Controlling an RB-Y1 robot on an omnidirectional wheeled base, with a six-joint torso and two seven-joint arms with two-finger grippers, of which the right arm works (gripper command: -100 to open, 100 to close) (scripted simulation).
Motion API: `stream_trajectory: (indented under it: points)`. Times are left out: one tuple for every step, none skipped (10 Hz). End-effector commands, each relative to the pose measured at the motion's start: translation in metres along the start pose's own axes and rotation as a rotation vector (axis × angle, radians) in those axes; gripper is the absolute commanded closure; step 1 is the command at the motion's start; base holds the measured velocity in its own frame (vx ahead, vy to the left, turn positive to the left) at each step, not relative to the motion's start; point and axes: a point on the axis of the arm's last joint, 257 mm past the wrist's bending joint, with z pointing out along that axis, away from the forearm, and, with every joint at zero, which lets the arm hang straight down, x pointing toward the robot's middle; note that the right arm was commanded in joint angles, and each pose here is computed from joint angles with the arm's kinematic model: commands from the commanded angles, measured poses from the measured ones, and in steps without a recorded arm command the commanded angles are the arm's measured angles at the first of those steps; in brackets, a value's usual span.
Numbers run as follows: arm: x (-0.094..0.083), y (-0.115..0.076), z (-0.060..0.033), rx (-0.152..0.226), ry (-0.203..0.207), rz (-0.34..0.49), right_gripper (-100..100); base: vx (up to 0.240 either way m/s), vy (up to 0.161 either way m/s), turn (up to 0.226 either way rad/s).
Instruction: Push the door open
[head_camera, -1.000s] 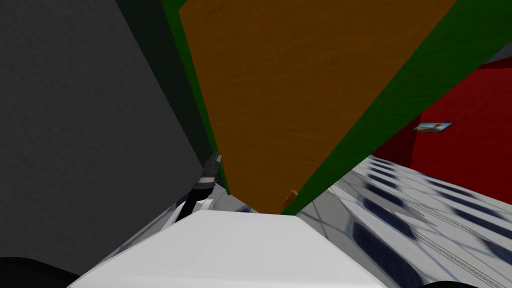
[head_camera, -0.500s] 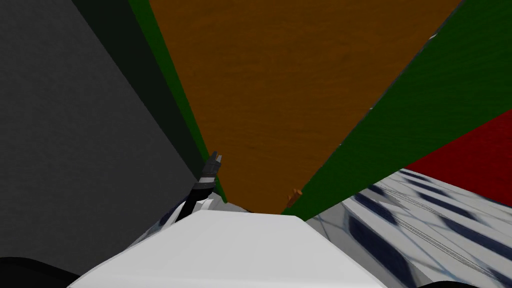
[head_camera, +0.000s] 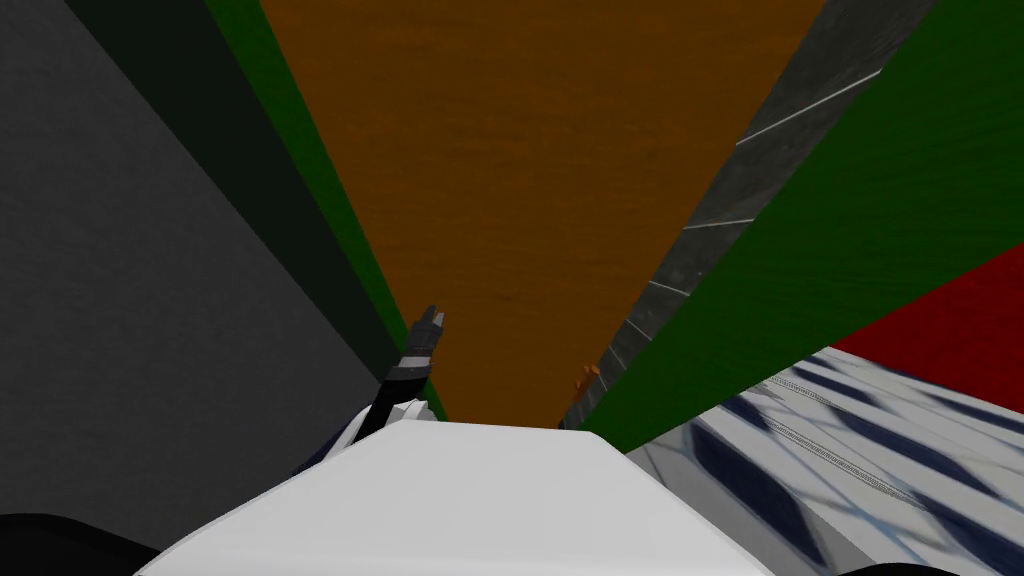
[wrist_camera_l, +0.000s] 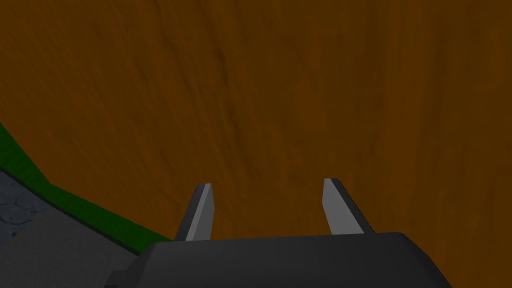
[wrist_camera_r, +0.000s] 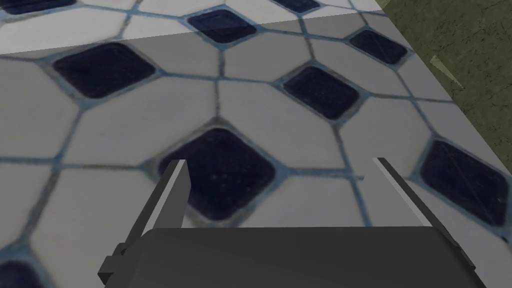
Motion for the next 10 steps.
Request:
stream_trajectory:
  points:
    - [-0.005, 0.015, 0.0017, -0.041, -0.011, 0.013, -100, 0.142, 0.054, -0.156]
    - [-0.006, 0.018, 0.0022, -0.054, -0.014, 0.016, -100, 0.128, 0.051, -0.114]
    - [-0.008, 0.022, 0.0027, -0.066, -0.017, 0.02, -100, 0.107, 0.065, -0.074]
    - [-0.01, 0.029, 0.0036, -0.091, -0.023, 0.027, -100, 0.136, 0.029, -0.125]
    - [-0.012, 0.033, 0.004, -0.104, -0.026, 0.03, -100, 0.15, 0.033, -0.097]
    - [-0.014, 0.04, 0.0046, -0.129, -0.031, 0.037, -100, 0.13, 0.06, -0.129]
    - [-0.015, 0.044, 0.0048, -0.142, -0.033, 0.04, -100, 0.142, 0.089, -0.127]
    - [-0.018, 0.051, 0.0052, -0.168, -0.038, 0.047, -100, 0.14, 0.109, -0.129]
    - [-0.019, 0.055, 0.0053, -0.18, -0.04, 0.05, -100, 0.14, 0.085, -0.119]
    - [-0.02, 0.059, 0.0054, -0.193, -0.042, 0.053, -100, 0.154, 0.064, -0.111]
